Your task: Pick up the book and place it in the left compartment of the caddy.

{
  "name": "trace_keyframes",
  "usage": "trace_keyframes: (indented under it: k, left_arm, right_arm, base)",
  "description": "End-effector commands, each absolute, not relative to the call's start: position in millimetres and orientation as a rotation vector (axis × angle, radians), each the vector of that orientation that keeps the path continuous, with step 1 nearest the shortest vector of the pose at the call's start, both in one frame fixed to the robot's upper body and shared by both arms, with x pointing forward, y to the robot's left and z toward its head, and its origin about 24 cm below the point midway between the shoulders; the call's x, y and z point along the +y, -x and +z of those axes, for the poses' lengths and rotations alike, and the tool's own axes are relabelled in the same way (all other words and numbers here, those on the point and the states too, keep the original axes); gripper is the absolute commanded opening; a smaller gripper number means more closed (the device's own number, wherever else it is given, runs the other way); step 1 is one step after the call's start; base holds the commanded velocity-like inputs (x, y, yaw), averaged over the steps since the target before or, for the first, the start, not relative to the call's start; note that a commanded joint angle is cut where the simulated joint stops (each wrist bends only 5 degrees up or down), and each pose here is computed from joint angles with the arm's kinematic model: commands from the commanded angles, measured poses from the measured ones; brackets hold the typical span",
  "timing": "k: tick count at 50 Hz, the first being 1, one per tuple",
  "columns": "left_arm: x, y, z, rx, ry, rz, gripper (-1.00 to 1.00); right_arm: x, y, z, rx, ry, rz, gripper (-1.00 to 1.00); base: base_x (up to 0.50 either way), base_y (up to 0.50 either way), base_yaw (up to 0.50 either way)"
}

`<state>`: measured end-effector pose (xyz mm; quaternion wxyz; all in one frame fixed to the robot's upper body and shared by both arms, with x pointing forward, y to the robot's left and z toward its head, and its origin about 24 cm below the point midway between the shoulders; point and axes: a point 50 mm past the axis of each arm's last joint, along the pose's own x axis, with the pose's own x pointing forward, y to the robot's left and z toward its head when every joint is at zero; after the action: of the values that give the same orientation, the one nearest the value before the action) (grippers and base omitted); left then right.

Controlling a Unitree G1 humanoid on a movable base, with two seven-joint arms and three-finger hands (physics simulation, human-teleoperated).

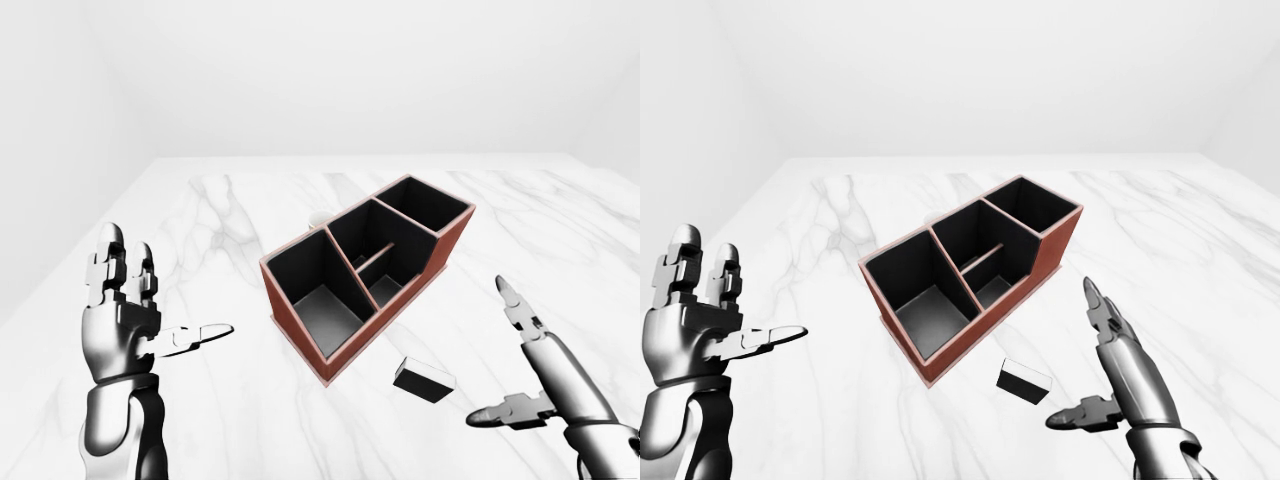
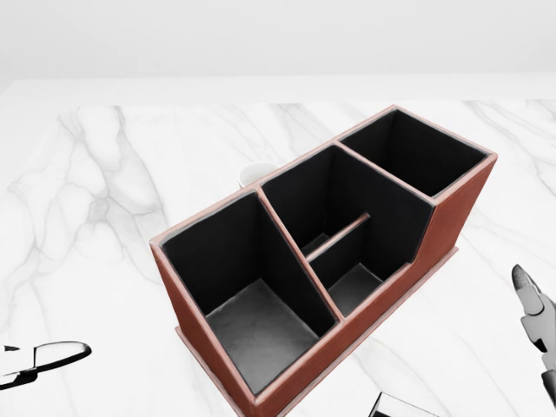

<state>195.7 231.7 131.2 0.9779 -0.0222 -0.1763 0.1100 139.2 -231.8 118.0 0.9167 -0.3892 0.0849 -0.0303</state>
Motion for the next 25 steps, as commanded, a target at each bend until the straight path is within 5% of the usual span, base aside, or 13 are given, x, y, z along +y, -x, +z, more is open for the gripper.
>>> trace_keyframes:
  k: [1,25]
  left_arm:
    - [231.3,-195.0,131.7,-0.358,0.044,0.222,1.0]
    - [231.4,-197.7,130.6,-0.352,0.046,0.223,1.0]
  right_arm:
    - [-242.7,-146.3,104.3,0.227,0.784,-0.047,1.0]
    - [-246.1,-163.0,88.1,0.275,0.793,0.036,1.0]
  base:
    - [0.0,0.0,0.0]
    - [0.0,0.0,0.0]
